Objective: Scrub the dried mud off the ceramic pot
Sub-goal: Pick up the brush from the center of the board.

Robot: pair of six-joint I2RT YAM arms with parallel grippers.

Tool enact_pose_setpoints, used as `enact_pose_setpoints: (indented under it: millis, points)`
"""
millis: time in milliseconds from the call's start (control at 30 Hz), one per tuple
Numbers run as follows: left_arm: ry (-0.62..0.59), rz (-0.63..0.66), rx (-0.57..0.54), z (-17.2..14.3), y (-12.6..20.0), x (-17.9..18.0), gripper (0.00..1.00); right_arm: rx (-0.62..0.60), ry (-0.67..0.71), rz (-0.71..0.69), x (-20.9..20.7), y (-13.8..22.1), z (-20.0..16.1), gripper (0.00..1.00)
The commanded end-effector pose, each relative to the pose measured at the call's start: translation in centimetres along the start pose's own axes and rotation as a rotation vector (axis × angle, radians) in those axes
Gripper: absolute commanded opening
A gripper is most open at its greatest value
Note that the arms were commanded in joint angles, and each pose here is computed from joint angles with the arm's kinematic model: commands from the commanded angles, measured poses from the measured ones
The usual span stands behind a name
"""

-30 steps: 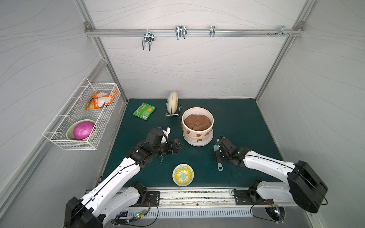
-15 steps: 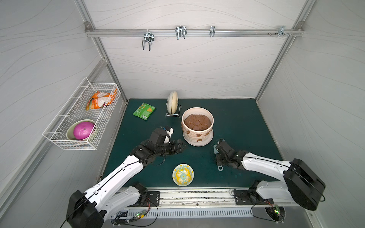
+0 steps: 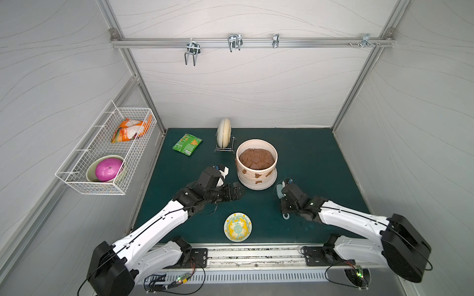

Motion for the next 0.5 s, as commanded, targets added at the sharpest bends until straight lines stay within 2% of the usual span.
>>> enact_pose_setpoints:
  millis: [0,100,300,467]
  points:
    - [-0.009,-0.081,-0.114,2.3,1.8,-2.9,0.98,-0.092,0.06,0.025,0.4,3.4,2.0,0.11]
    - [0.013,-0.115,-0.158,3.2,2.2,-4.3,0.96,-0.162,0.115,0.123,1.7,5.8,3.5,0.1]
    - [0.019,-0.169,-0.229,5.3,2.5,-8.6,0.93,-0.227,0.261,0.275,5.2,9.8,5.9,0.08]
    - [0.017,-0.176,-0.218,6.2,0.8,-11.0,0.88,-0.25,0.341,0.353,8.0,11.2,7.4,0.08]
Point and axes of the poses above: each gripper's point midway between its finger pads, its own y axis back along the fingers, its own x axis along the line the jaws close on, z = x × y, the point moved 5 cm from there along y, back along the fingers, and after that the axes turned 1 degree about -y, right-handed, at the moved point
